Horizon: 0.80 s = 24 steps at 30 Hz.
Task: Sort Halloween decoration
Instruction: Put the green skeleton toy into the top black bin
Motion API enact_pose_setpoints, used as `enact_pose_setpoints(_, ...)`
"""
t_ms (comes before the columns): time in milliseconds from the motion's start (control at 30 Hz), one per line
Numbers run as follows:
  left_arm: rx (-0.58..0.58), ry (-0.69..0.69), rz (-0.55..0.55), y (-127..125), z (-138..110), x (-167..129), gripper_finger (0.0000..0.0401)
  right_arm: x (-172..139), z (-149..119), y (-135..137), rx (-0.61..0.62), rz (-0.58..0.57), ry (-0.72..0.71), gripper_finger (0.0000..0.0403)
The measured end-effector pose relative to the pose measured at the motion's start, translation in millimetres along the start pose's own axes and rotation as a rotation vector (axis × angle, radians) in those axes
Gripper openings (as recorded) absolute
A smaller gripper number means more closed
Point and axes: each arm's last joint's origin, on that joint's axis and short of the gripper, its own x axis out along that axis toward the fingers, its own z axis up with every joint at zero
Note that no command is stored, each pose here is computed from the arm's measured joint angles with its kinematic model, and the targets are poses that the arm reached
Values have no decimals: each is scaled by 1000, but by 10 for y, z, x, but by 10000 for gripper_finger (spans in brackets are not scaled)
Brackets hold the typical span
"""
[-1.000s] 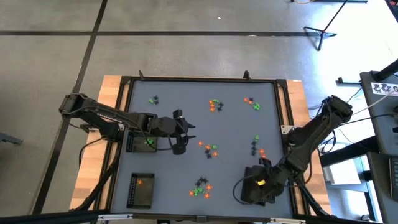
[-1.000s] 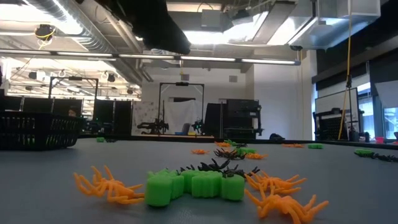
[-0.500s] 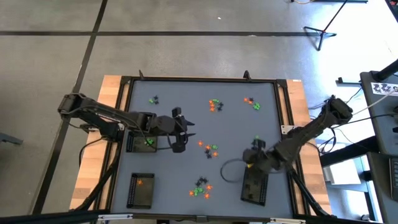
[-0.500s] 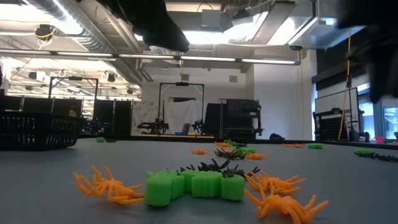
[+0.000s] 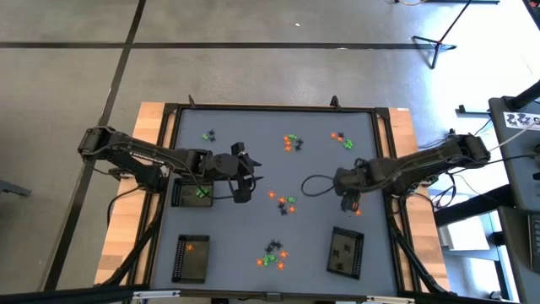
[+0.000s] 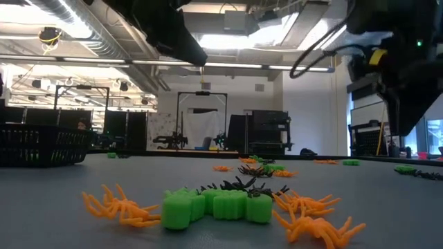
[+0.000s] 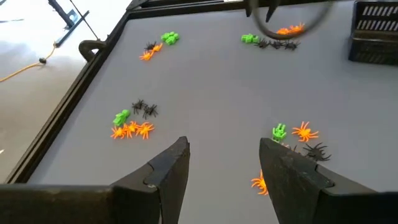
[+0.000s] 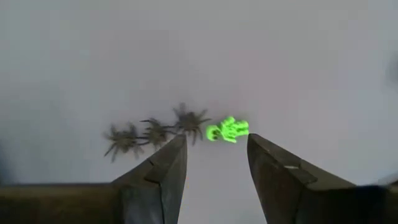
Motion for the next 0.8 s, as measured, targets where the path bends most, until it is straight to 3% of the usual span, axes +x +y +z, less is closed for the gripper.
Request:
enact_pose_setpoints(200,2,1,7,26,1,8,186,235,-215,-252,277,80,-22,166)
enact_pose_setpoints(300,2,1,8,26,0,8,186,363,-257,-295,356,107,-24,166)
enact_pose_setpoints(633,3,5,7,26,-3,8,186,599,-260,-325,425,121,-42,161)
enact_pose_setpoints(800,3,20,7,24,-18,8,186,603,-257,-330,399,99,-53,97)
